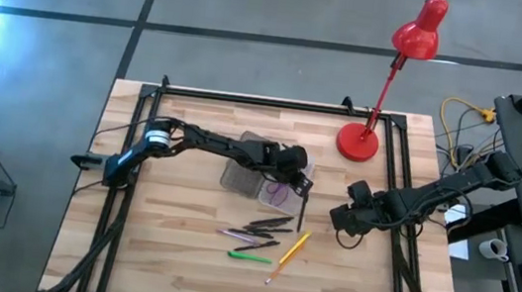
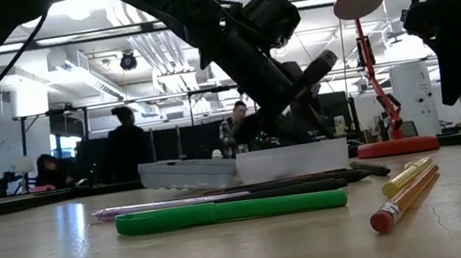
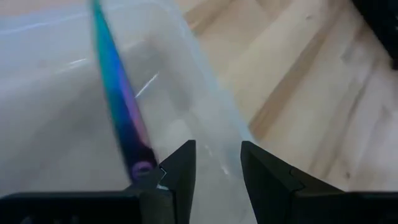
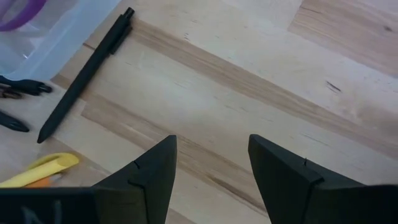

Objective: Pick & place school supplies into a supply box
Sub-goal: Put the violet scissors into the supply box

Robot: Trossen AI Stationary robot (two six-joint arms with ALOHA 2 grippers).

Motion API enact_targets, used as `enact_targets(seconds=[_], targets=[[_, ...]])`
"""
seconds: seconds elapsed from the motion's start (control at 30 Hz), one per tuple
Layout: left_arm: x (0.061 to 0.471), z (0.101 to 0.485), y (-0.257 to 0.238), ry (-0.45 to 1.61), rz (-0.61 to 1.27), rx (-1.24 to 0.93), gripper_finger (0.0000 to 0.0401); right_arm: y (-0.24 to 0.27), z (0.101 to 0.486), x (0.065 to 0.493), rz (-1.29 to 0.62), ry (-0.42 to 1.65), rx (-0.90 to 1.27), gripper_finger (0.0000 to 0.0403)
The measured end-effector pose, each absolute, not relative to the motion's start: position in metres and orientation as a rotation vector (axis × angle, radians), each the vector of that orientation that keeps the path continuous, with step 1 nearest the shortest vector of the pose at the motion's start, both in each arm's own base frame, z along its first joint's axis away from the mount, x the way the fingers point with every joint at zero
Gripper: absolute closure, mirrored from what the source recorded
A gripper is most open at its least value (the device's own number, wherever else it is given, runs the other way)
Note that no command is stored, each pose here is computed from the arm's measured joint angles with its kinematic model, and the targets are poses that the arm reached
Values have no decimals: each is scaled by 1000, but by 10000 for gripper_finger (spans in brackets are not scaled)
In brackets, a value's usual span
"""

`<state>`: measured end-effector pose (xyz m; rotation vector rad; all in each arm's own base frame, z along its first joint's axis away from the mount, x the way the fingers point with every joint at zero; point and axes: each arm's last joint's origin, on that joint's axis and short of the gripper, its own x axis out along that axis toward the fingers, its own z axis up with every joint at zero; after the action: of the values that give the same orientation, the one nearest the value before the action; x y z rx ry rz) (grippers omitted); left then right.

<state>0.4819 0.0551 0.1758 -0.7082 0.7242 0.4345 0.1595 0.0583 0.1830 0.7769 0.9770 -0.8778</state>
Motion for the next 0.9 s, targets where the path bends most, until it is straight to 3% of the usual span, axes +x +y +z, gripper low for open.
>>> enact_targets(seconds=[0.23,0.43,0.9], targets=[[474,200,56,664,569,-667,292,58,183,160,-887,970,795,211],[468,195,70,807,693,-710,288,58,183,160,-887,970,793,211],[472,195,71,791,657,-739,192,58,183,159,-884,973,786,211]])
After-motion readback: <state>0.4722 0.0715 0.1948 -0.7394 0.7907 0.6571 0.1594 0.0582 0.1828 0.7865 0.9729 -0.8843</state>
